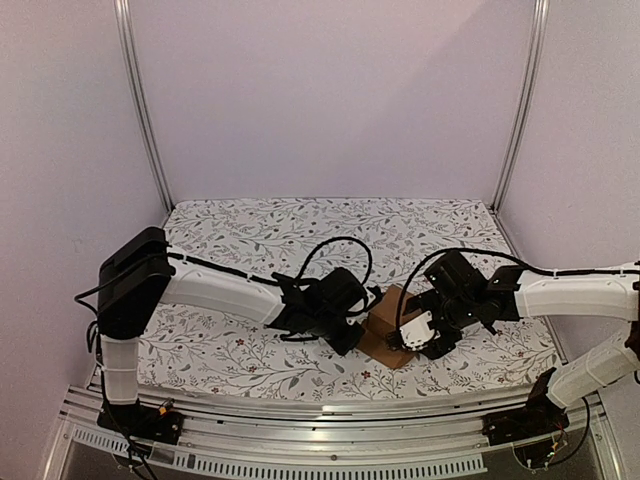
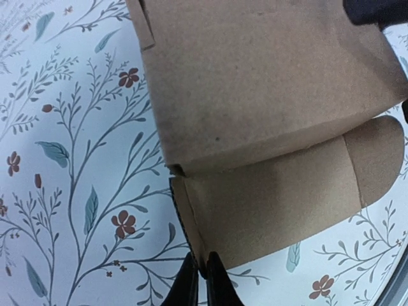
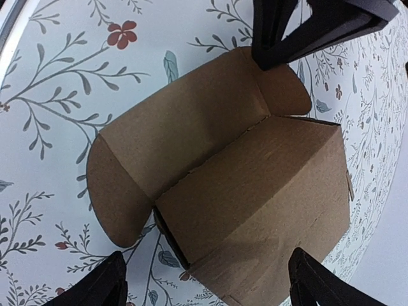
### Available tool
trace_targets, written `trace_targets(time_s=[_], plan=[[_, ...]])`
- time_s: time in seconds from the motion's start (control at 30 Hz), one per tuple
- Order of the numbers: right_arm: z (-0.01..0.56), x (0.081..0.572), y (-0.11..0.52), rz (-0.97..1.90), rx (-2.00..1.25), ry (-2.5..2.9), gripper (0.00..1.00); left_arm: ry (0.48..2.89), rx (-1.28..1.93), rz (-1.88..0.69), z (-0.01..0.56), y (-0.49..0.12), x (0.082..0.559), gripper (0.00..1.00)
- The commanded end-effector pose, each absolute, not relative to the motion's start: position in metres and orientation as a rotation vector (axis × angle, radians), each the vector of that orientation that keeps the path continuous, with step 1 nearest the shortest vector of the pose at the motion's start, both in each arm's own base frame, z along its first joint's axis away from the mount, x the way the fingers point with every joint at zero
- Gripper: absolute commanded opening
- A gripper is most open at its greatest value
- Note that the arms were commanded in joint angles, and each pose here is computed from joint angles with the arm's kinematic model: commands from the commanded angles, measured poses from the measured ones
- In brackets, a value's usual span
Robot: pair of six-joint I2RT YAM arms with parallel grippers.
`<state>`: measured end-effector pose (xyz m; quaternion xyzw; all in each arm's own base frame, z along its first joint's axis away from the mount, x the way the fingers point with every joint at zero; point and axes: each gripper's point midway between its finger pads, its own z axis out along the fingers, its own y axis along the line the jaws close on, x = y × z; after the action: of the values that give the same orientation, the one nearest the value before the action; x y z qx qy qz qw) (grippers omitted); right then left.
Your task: Fold the paper box
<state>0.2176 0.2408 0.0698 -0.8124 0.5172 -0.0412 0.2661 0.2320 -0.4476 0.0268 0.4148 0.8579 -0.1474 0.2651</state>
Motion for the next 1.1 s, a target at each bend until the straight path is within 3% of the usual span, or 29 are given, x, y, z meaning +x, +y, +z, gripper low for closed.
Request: trace_targets(time_s=[0.0,0.07,0.47,1.07], plan=[[0.065,0.193,0.229,-0.034,-2.301,1.407,0.88,2.272,1.103,-0.396,0.05,-0.449,0.235,0.07],[0.066,0.186,0.226,0.003,-2.329,1.414,0.98,2.274,1.106,-0.387,0.049,-0.448,0.235,0.07],[0.062,0.216,0.243,-0.091,-2.129,1.44,0.99,2.278,1.126,-0.386,0.043,-0.448,0.233,0.07],[0.055,0.218,0.252,-0.05,-2.107,1.519,0.99,2.238,1.184,-0.386,0.043,-0.45,0.226,0.08]])
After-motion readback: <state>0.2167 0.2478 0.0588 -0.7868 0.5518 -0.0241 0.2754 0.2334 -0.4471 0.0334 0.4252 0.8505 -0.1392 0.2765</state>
